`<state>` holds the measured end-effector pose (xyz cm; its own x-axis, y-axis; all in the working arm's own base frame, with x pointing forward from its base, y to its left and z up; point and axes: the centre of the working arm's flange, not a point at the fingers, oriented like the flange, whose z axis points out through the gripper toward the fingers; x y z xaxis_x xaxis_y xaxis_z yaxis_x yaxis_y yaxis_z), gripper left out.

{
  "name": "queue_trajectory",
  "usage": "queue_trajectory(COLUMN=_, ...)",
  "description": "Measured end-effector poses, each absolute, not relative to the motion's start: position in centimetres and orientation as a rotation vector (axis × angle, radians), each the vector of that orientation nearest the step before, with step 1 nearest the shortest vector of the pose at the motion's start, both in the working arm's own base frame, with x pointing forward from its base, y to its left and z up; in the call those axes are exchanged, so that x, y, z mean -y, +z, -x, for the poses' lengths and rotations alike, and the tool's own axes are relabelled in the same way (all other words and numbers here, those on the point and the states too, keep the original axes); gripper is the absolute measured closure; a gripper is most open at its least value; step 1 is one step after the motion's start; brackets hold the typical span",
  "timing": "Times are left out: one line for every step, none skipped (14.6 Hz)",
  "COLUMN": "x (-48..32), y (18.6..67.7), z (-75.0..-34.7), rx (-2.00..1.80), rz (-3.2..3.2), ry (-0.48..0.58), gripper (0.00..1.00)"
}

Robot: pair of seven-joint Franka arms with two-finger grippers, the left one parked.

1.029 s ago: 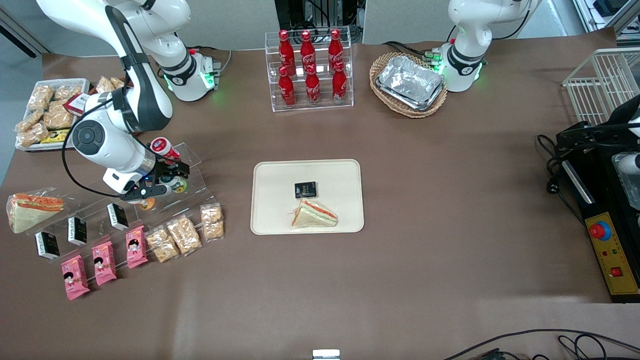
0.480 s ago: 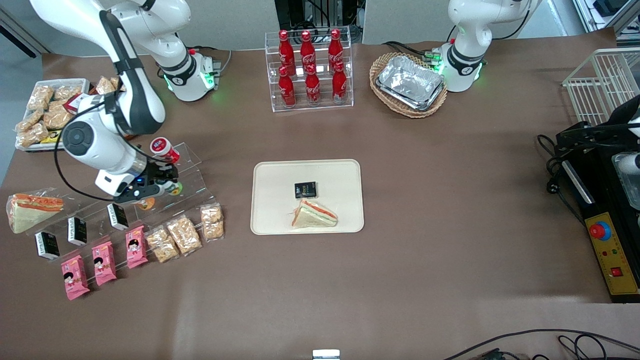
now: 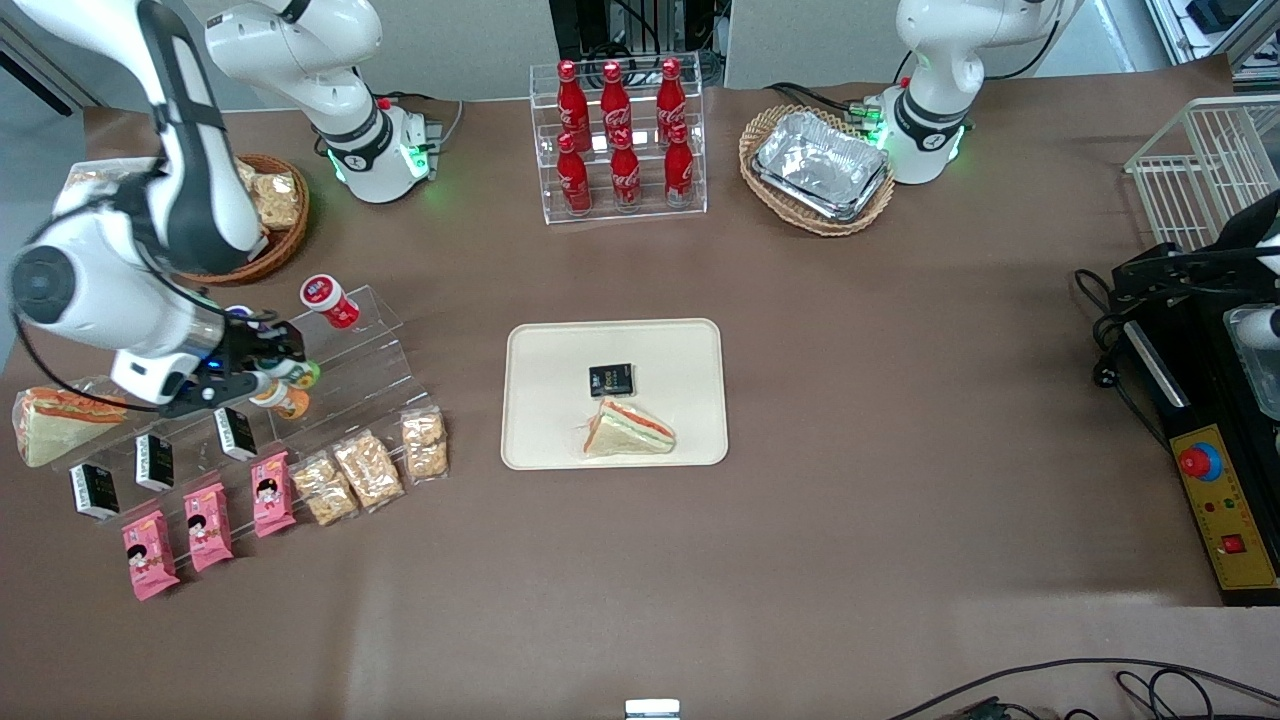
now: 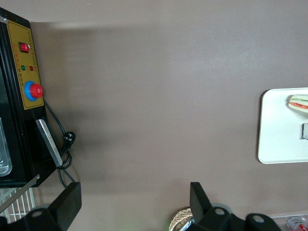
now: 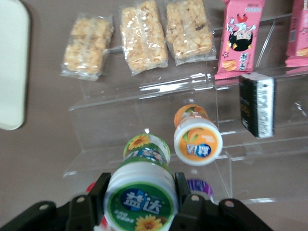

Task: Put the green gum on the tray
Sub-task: 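Lift the green-lidded cup up out of the rack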

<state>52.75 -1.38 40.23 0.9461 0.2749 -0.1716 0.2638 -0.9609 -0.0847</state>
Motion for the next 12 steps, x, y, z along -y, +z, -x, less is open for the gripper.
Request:
queue_trajectory(x=1.3, y=42.6, z=-53.2, rx=0.425, rz=3.033, ry=0.299, gripper=0.41)
queue_trajectory(x=1.3, y=44.5, z=-53.5, rx=0.428, rz=3.03, ry=0.307, gripper=0.41)
queue_trajectory(x=1.3, y=46.1, z=-53.8, rx=0.43, rz=3.027, ry=0.313, gripper=0.41)
queue_trajectory(x=1.2, y=47.5, z=-53.9, rx=0.434, rz=3.025, ry=0.321, gripper=0.41)
queue_trajectory(x=1.1, y=48.8, z=-54.0, rx=0.438, rz=3.022, ry=0.33, gripper=0.41)
queue_trajectory(x=0.9, y=50.3, z=-54.0, rx=0.444, rz=3.019, ry=0.341, gripper=0.41)
queue_trajectory(x=0.7, y=52.0, z=-54.0, rx=0.449, rz=3.017, ry=0.347, gripper=0.41)
queue_trajectory(x=0.6, y=53.7, z=-54.0, rx=0.455, rz=3.016, ry=0.35, gripper=0.41)
queue_trajectory(x=0.5, y=55.2, z=-53.9, rx=0.46, rz=3.015, ry=0.353, gripper=0.41)
queue_trajectory(x=0.2, y=56.3, z=-53.8, rx=0.456, rz=3.016, ry=0.355, gripper=0.41)
queue_trajectory(x=-0.2, y=57.0, z=-53.7, rx=0.43, rz=3.016, ry=0.358, gripper=0.41)
queue_trajectory(x=-1.2, y=57.3, z=-53.7, rx=0.398, rz=3.011, ry=0.361, gripper=0.41)
